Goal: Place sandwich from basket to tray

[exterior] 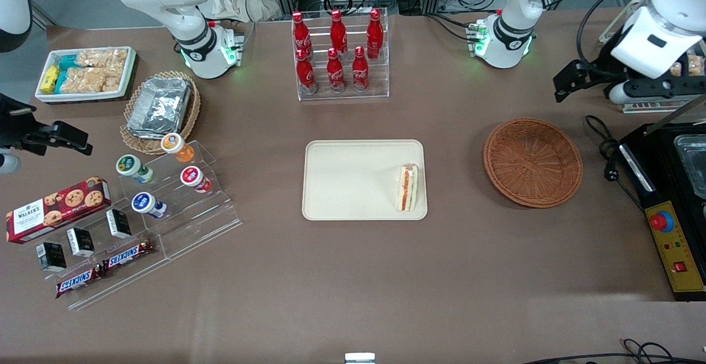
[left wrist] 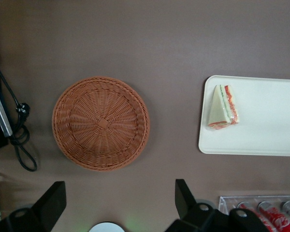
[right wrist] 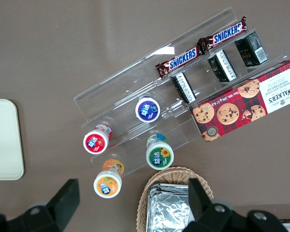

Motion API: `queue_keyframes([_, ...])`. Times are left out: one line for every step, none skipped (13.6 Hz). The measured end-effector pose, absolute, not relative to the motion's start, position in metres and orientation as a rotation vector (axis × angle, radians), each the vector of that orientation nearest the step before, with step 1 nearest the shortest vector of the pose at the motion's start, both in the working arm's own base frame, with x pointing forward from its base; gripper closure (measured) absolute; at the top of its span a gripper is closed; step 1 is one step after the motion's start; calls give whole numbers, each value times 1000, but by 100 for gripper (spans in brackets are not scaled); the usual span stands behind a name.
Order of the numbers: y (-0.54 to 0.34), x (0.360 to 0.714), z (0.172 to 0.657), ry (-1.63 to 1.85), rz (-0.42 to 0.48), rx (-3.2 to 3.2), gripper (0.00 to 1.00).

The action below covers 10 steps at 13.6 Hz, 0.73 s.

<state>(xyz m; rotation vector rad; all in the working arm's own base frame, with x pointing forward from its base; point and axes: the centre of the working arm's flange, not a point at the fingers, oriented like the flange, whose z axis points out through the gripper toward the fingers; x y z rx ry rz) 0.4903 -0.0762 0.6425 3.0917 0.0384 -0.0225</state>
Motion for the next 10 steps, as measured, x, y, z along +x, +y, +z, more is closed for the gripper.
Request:
queue_keyframes([-72,489,644,27,-18,3090,0])
queue_keyframes([-69,490,645,32,-12,3089,0])
queue_keyframes([-65,491,647,42,-4,3087,0])
queue_keyframes([-62,492,648,44,4,3085,0])
queue_keyframes([-61,495,650,33,13,3085,0])
queue_keyframes([-60,497,652,12,23,3085,0])
queue_keyframes([-60,500,653,-7,29,3085,0])
queue_keyframes([-59,503,653,-19,32,3085,0])
queue_keyframes([-58,505,652,-25,30,3086,0])
queue_keyframes([-58,506,651,-29,27,3086,0])
